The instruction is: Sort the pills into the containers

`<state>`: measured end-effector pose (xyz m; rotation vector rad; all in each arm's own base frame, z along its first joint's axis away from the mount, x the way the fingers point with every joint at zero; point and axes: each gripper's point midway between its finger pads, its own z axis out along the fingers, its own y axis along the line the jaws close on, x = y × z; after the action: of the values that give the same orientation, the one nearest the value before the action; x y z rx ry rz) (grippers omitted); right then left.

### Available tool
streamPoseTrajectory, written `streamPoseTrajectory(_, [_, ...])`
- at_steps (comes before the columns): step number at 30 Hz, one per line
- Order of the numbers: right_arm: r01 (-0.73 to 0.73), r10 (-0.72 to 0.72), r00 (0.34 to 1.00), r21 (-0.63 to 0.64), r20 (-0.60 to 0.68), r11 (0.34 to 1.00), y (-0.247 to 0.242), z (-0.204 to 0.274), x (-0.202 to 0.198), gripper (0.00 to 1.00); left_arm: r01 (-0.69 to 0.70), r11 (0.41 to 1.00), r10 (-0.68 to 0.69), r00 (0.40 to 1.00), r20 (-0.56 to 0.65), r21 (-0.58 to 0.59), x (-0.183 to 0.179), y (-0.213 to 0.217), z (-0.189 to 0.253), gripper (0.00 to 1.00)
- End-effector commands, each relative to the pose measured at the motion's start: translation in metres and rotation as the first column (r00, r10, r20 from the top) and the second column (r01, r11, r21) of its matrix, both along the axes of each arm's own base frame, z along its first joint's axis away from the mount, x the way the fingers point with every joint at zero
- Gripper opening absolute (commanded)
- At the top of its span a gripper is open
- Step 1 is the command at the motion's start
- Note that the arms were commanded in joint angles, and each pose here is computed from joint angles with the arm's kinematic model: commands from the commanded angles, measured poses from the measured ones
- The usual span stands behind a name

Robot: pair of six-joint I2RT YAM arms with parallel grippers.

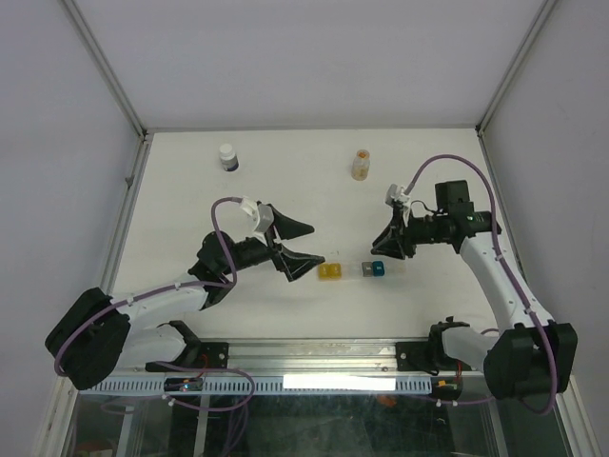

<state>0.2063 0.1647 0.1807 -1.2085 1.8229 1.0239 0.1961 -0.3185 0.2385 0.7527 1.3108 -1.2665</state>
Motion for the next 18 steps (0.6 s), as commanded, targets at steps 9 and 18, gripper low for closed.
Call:
streamPoseTrajectory(9, [-0.098, 0.074, 0.975, 0.108, 0.209, 0.989, 0.01, 0.035, -0.013, 0.33, -0.038, 0.998, 0.035, 0.998, -0.06, -0.052, -0.012, 0.019, 0.016, 0.99])
streamPoseTrajectory(18, [-0.162, 0.125, 0.956, 0.123, 0.264, 0.979, 0.012, 0.033, -0.024, 0.37, -0.009, 0.996, 0.012, 0.999, 0.032, -0.092, -0.022, 0.023, 0.018, 0.99])
